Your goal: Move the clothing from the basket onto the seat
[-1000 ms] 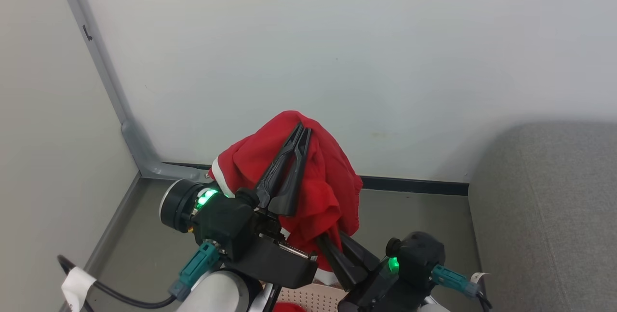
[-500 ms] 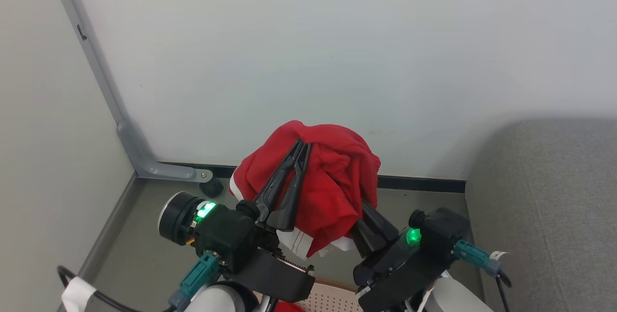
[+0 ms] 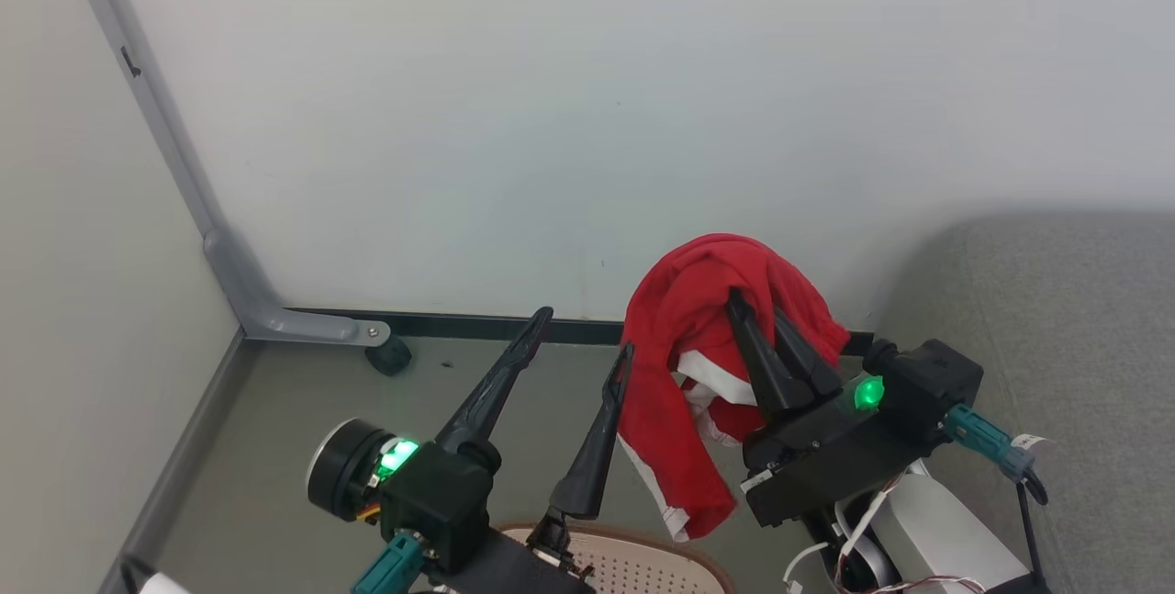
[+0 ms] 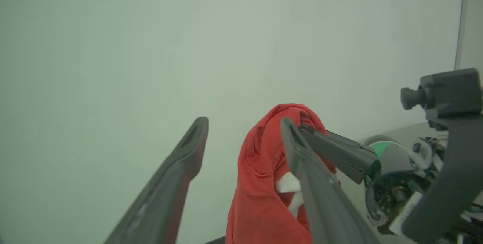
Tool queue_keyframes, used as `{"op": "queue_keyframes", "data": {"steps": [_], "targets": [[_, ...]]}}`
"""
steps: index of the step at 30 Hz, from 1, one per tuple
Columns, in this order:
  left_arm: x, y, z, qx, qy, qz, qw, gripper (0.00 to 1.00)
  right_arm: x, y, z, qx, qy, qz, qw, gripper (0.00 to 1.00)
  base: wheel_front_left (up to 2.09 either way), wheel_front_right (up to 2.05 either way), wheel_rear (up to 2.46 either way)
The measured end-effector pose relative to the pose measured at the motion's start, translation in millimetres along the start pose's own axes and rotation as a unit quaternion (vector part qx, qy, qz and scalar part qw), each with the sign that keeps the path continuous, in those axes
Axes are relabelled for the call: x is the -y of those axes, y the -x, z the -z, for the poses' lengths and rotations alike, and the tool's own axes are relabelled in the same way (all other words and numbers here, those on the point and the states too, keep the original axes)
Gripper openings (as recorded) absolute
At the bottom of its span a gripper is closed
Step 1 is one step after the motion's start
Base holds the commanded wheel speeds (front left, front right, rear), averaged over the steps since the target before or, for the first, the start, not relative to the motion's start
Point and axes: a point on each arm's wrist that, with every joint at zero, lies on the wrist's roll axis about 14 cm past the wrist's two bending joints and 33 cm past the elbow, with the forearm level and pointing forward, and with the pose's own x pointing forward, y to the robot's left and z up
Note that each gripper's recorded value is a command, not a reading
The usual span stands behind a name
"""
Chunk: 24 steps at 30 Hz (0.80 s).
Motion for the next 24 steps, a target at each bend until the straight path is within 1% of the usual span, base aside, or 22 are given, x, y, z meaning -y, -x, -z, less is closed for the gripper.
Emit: {"op": "queue_keyframes", "data": {"steps": [5, 10, 18, 24], "targets": [[-7, 10, 17, -0.025, 0.006, -0.011, 1.0, 1.0, 8, 5, -1, -0.001, 0.008, 0.013, 1.0, 0.0, 0.0, 0.0, 0.0], [-5, 19, 37, -0.057, 0.014, -0.012, 0.998, 1.0, 34, 19, -8, 0.002, 0.025, 0.05, 0.998, 0.0, 0.0, 0.0, 0.0], [16, 18, 56, -0.081, 0.027, 0.017, 0.996, 1.0, 74, 54, -18, 0.006, 0.051, 0.117, 0.992, 0.0, 0.0, 0.0, 0.0], [41, 12, 70, -0.1, 0.046, 0.055, 0.992, 1.0, 100, 78, -27, 0.012, 0.064, 0.167, 0.984, 0.0, 0.0, 0.0, 0.0]]}}
